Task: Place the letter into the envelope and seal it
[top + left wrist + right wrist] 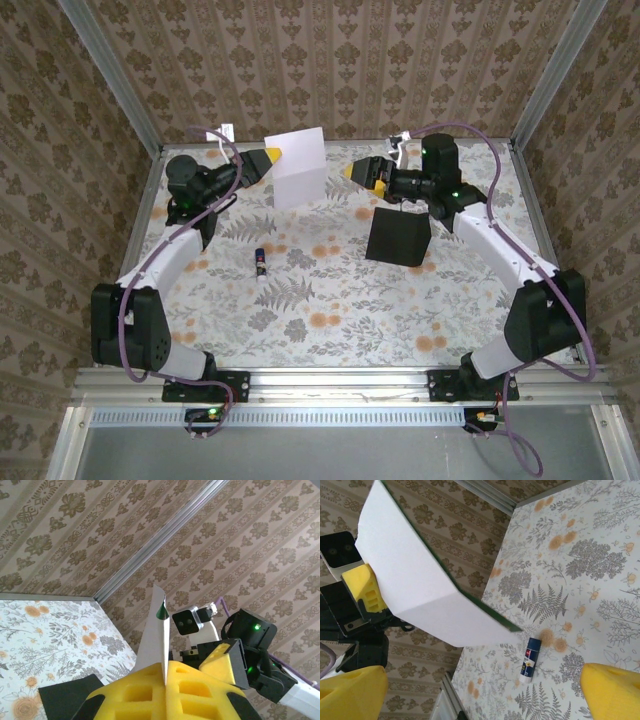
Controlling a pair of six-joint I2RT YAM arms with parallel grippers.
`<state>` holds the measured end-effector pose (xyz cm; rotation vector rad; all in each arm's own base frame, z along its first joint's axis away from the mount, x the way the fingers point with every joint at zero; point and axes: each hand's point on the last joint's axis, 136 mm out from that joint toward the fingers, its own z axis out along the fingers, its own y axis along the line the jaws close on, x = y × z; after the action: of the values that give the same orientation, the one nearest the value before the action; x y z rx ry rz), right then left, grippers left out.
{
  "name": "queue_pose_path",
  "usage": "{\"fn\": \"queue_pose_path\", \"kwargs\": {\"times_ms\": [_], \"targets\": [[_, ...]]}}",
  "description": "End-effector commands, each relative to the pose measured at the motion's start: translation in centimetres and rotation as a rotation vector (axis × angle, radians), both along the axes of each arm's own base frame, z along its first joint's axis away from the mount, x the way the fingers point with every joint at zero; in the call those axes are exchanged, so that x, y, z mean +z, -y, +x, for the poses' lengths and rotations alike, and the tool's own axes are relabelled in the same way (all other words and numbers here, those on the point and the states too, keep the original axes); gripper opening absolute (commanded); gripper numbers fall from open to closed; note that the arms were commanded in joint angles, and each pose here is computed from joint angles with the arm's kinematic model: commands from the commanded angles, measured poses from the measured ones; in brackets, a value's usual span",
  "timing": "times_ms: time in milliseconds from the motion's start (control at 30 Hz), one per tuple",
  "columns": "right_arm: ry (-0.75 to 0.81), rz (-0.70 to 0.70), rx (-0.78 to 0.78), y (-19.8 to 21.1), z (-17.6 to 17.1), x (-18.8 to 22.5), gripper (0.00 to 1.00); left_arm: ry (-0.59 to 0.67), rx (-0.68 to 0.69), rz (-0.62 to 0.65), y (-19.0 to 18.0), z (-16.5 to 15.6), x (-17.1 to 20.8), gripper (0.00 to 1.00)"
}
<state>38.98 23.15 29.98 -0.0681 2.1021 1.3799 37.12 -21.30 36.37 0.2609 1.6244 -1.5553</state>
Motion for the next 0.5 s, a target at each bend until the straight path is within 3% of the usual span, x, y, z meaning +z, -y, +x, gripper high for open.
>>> {"fn": "queue_pose_path", "kwargs": {"times_ms": [0, 467], "targets": [[0.026, -0.021, -0.024, 0.7, -0.4, 0.1, 1.0, 0.058, 0.039, 0.004, -0.6, -0.2, 1.2, 0.0], [-0.123, 0.097, -0.149, 0.4, 0.6, -0.9, 0.99, 0.065, 0.22, 0.038, -2.3, 0.4, 1.0, 0.0]]}}
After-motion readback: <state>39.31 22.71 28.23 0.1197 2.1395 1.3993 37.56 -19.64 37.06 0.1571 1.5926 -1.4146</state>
